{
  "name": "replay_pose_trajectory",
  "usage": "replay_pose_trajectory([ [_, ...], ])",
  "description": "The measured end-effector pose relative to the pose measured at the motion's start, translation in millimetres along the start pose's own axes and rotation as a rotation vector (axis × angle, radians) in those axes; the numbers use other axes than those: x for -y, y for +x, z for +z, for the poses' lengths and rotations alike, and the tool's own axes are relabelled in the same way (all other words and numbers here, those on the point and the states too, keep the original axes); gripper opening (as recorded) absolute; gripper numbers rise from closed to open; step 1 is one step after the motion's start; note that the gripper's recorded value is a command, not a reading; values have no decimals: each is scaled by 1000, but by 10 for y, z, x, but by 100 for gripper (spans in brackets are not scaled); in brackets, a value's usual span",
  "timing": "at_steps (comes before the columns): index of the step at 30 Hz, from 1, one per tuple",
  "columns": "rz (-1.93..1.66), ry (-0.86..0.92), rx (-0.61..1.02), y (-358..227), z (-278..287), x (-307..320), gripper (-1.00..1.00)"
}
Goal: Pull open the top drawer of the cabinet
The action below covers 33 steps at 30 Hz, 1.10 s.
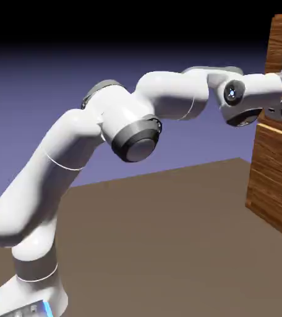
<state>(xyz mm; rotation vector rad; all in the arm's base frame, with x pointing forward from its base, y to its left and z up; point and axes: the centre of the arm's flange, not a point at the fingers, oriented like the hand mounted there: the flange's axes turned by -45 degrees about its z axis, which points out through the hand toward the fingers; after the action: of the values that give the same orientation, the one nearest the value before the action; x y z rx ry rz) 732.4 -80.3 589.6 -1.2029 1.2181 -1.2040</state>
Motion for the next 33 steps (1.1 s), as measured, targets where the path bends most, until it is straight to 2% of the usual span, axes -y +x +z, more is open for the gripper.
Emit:
replay_pose_trajectory([
  [7,-4,1,2,-22,345,6,0],
  [8,-9,3,4,-51,380,18,-100],
  [18,-9,4,4,-47,6,19,-100],
  [33,-9,4,4,-42,-992,16,-100],
])
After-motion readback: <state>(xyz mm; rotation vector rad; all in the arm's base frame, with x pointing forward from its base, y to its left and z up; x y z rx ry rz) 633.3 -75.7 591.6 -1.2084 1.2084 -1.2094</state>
